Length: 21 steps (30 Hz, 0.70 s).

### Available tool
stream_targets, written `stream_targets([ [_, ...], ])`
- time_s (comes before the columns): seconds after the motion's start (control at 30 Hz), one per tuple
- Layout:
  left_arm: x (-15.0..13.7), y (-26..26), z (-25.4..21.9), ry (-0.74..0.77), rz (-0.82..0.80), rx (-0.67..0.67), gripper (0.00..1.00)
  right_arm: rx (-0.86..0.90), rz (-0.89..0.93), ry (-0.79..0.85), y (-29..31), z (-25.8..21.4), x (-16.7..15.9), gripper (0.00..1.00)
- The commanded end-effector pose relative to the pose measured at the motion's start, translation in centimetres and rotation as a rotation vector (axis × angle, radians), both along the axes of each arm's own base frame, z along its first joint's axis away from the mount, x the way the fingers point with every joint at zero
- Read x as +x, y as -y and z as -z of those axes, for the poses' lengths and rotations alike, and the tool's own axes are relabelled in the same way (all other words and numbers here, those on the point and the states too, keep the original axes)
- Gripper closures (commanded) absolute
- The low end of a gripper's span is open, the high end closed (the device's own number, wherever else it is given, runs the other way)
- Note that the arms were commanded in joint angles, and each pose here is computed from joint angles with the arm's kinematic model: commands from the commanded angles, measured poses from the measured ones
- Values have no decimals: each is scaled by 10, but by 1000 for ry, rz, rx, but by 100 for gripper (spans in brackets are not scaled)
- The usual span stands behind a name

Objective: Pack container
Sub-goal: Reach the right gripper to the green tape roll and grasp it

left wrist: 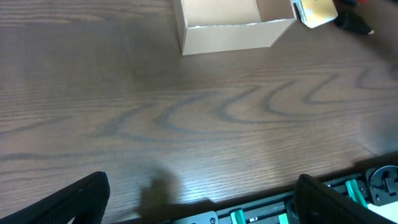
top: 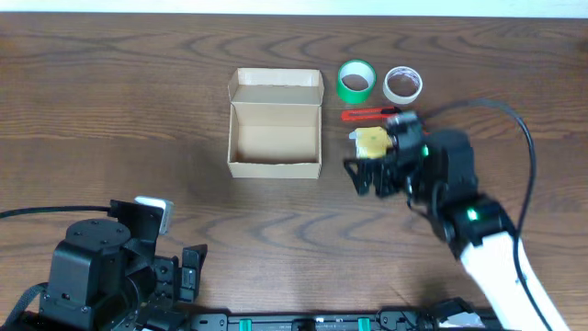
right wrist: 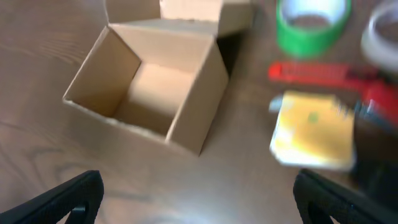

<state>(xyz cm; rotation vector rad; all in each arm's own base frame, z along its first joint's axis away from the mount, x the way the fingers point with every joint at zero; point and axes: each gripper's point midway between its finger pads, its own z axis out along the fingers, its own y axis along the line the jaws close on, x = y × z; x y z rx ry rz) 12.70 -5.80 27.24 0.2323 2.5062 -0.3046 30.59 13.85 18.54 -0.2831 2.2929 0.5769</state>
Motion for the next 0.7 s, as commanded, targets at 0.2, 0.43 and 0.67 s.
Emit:
stream_targets([
  [0.2,-1,1,3,-15,0,0,5,-228,-8,-10,13,9,122,1],
  [0.43,-1,1,3,-16,0,0,5,-350,81,-78,49,38,210,4],
  [0.67,-1,1,3,-16,0,0,5,-354,108,-79,63,77,265,10],
])
